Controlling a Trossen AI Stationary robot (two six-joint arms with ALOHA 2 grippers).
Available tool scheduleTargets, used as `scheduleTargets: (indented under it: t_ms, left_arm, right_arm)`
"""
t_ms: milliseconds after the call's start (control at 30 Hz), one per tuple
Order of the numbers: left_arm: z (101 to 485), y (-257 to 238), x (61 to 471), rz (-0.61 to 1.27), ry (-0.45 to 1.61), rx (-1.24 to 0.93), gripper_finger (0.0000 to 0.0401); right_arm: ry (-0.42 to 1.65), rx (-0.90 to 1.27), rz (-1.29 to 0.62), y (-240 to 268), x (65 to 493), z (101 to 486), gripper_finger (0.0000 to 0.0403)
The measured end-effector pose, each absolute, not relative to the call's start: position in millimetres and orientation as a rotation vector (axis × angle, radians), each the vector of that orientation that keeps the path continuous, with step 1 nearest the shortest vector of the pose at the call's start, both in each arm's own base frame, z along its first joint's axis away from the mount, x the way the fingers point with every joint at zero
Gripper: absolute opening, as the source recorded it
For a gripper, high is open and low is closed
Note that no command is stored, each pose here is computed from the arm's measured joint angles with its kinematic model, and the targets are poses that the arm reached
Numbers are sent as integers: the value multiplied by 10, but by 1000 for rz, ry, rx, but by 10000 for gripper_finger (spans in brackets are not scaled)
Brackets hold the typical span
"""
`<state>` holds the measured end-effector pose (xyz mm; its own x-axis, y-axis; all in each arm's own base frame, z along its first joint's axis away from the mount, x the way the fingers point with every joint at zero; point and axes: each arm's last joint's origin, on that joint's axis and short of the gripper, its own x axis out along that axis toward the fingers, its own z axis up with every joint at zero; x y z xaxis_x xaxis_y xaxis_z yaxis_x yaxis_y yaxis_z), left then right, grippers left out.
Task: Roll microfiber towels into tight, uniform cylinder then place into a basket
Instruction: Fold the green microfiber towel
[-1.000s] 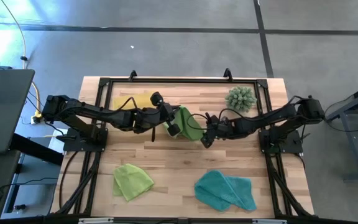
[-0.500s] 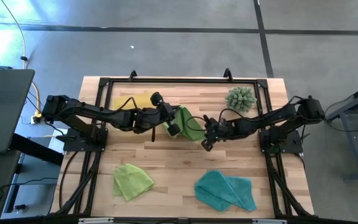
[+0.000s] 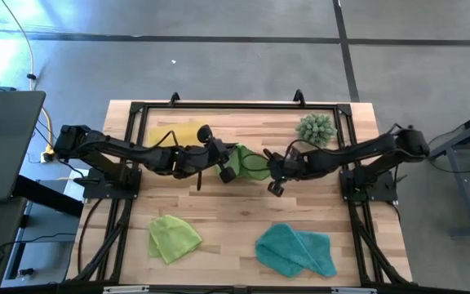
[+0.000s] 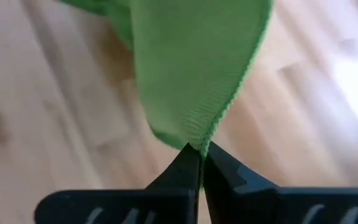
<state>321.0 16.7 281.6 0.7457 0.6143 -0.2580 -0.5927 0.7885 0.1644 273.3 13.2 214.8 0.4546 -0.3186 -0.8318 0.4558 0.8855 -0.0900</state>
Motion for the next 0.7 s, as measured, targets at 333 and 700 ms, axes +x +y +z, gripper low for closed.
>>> scheduleTargets:
  t_ms: [333, 700]
  left_arm:
    - [2925, 10, 3164, 539, 266, 43, 1]
    - [3227, 149, 2951, 623, 205, 164, 1]
  right_arm:
    - [1086, -94, -695, 56, 2613, 2868, 1]
    - [990, -340, -791, -11, 2565, 3615, 0]
